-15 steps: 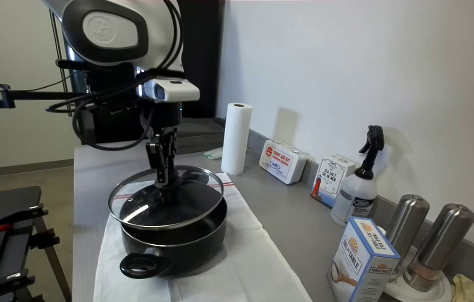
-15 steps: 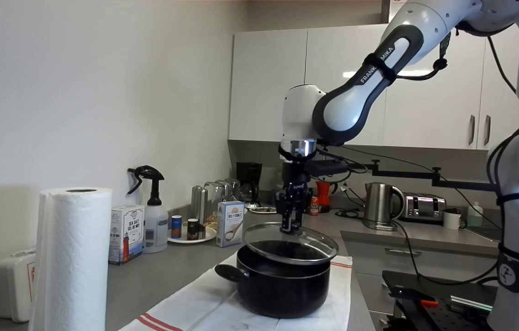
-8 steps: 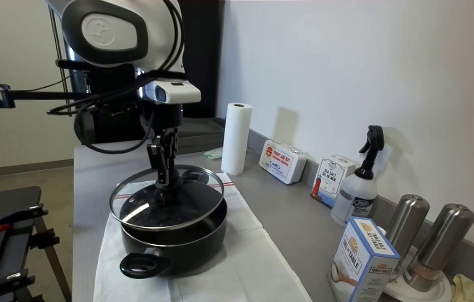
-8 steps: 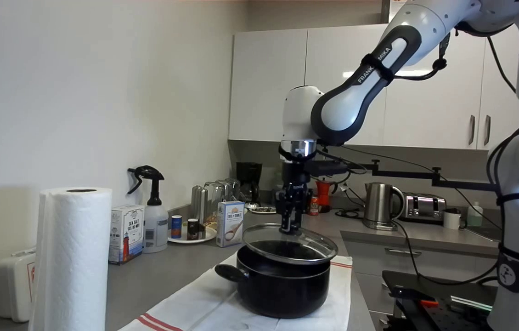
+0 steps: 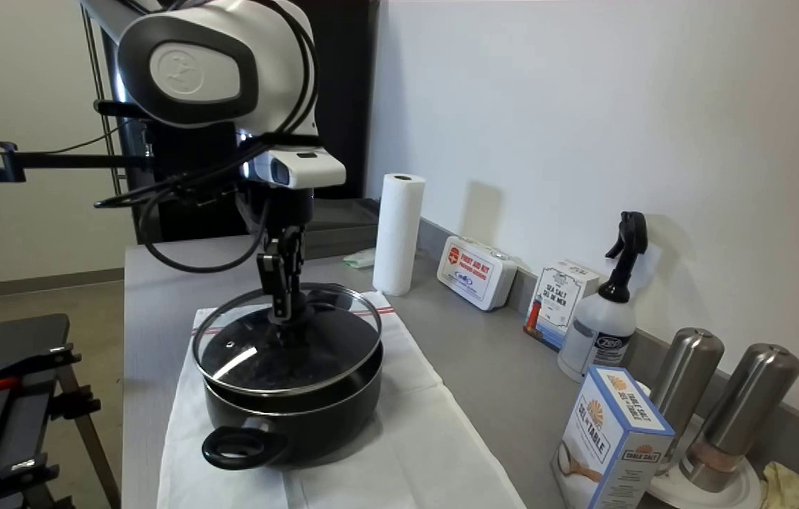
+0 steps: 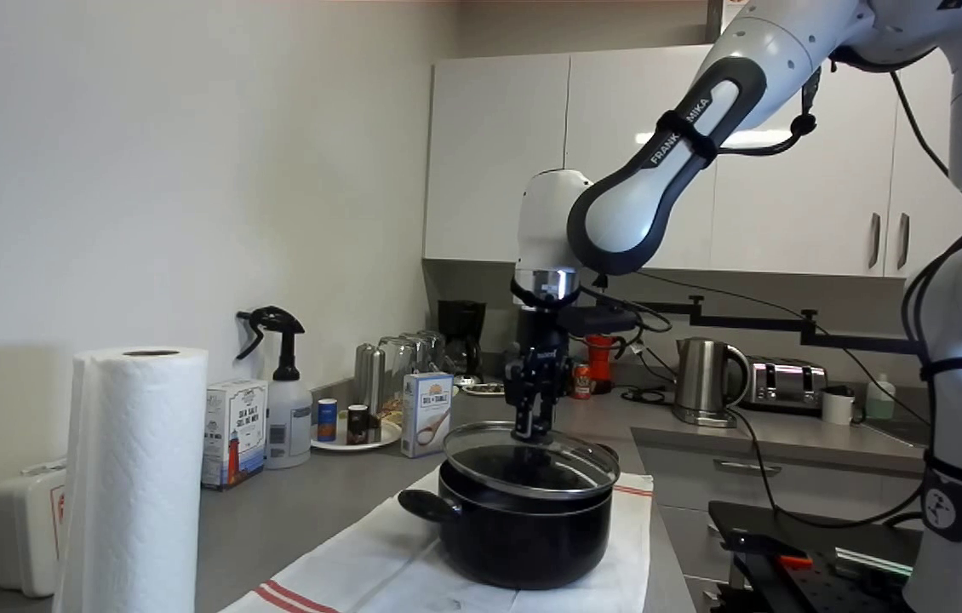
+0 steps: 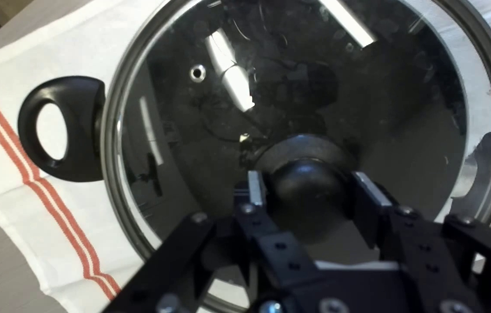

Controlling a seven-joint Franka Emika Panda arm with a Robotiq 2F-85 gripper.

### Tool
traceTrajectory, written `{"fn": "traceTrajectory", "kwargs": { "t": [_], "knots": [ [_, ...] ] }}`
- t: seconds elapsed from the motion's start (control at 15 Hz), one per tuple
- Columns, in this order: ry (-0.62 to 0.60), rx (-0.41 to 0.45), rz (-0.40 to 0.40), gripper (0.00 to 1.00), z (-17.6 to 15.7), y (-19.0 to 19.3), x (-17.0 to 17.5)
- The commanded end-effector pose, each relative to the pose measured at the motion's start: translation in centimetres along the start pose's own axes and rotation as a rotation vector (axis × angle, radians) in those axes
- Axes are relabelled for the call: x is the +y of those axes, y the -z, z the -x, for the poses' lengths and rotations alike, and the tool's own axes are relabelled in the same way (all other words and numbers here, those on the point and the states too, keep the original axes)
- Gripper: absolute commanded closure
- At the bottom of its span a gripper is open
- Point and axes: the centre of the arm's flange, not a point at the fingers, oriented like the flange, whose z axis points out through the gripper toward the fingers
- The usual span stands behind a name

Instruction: Put the glass lid on the black pot.

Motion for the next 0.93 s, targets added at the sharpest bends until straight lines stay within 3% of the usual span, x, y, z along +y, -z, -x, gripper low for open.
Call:
{"fn": "traceTrajectory", "kwargs": {
  "t": [0.0, 0.87],
  "knots": [
    [0.01, 0.021, -0.017, 0.75, -1.9, 0.1, -0.2],
    [0.021, -0.01, -0.018, 0.75, -2.6, -1.5, -0.5]
  ]
}}
